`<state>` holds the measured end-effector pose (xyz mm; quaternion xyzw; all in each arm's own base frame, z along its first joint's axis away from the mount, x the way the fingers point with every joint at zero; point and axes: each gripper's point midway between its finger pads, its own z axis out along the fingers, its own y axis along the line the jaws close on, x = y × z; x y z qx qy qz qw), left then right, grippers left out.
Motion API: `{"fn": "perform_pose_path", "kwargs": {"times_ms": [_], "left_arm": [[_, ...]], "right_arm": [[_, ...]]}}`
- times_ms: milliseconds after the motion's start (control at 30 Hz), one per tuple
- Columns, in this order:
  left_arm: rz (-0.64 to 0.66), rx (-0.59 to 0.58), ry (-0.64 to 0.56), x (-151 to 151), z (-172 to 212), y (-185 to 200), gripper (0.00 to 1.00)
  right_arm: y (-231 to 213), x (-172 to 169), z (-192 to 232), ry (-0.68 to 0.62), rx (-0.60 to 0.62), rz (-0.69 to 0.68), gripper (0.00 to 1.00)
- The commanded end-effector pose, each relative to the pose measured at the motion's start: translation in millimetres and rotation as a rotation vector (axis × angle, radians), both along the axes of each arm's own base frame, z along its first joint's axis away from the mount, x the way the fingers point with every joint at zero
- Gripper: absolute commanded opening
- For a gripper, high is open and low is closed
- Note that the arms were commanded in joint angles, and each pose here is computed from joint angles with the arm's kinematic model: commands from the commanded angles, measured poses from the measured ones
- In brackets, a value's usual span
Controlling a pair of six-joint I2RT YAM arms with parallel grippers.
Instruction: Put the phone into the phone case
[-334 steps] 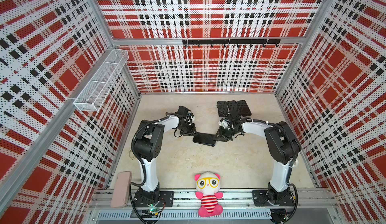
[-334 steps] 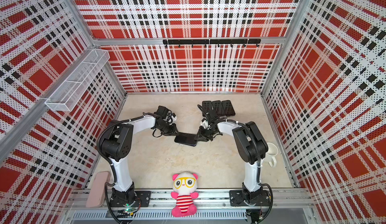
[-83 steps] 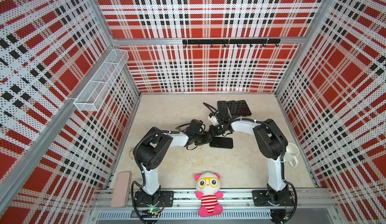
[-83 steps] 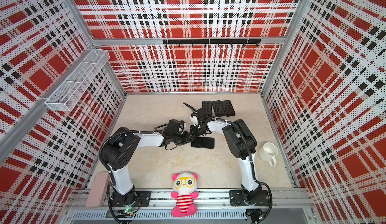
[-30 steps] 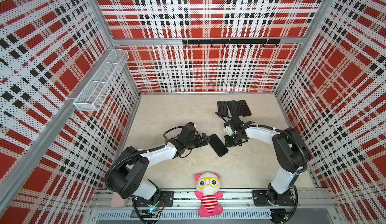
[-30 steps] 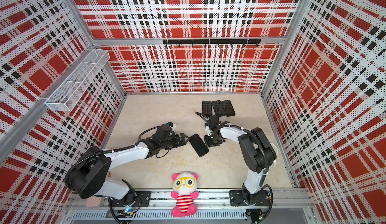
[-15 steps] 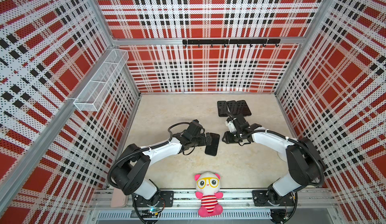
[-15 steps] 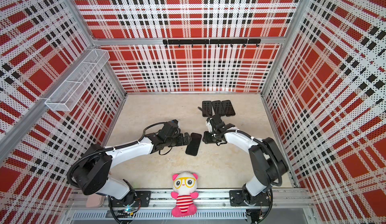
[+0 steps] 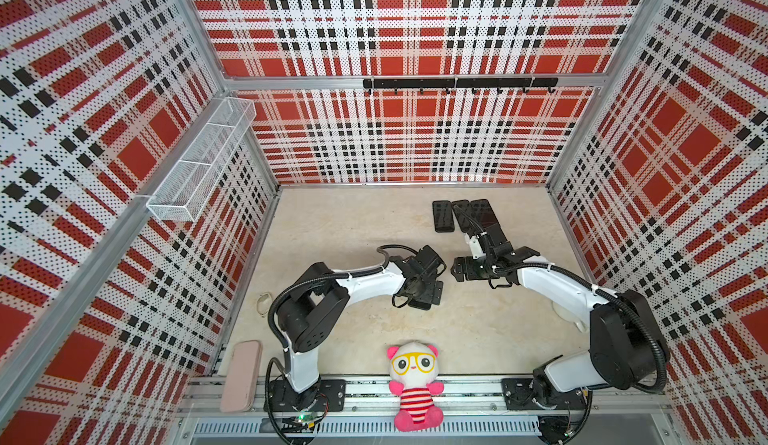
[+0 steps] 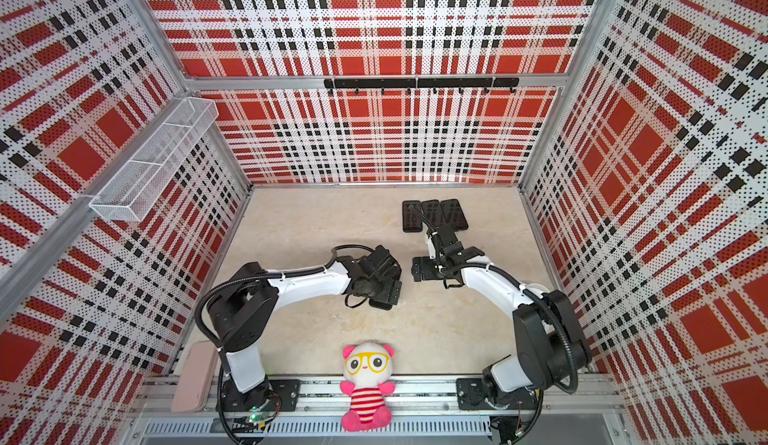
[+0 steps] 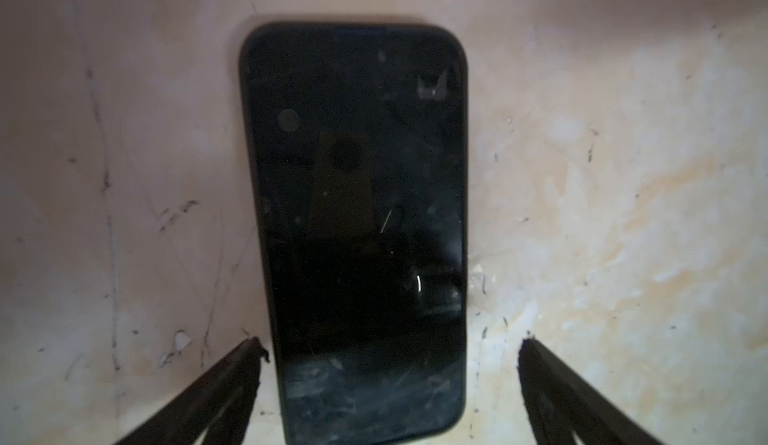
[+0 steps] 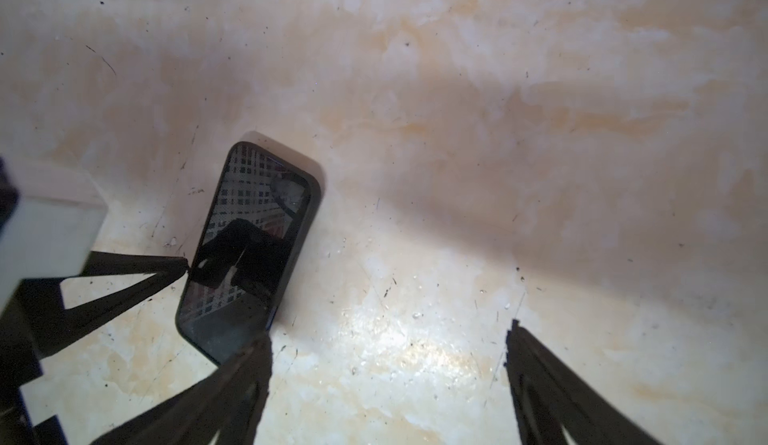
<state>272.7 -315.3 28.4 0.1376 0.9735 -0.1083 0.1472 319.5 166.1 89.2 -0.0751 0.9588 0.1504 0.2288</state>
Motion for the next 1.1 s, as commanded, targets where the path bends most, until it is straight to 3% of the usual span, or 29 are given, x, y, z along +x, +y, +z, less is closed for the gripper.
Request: {"fn": "perform_pose_path", "kwargs": {"times_ms": [0, 267, 467, 733, 900, 1067], "left_arm": [[-0.02, 0.048, 0.005, 1, -4, 2, 0.98], [-0.041, 0.093, 0.021, 0, -20, -4, 0.99], [-0.039, 0.156, 0.023, 4, -27, -1, 0.81], [-0.021, 0.151, -0.014, 16, -14, -5, 0.71], [0.025, 0.119, -0.061, 44, 2, -5, 0.69], [0.096, 0.038, -0.134, 96, 30, -5, 0.66]], "right_arm": [[-8, -1, -2, -0.004, -0.023, -0.002, 0.9], [-16, 5, 7, -0.049, 0.011, -0.035, 0.9], [-26, 9, 12, -0.07, 0.0, -0.066, 0.91], [-36, 10, 25, -0.115, 0.026, -0.104, 0.91], [-34, 15, 39, -0.162, 0.052, -0.106, 0.91], [-34, 16, 49, -0.213, 0.079, -0.122, 0.91]]}}
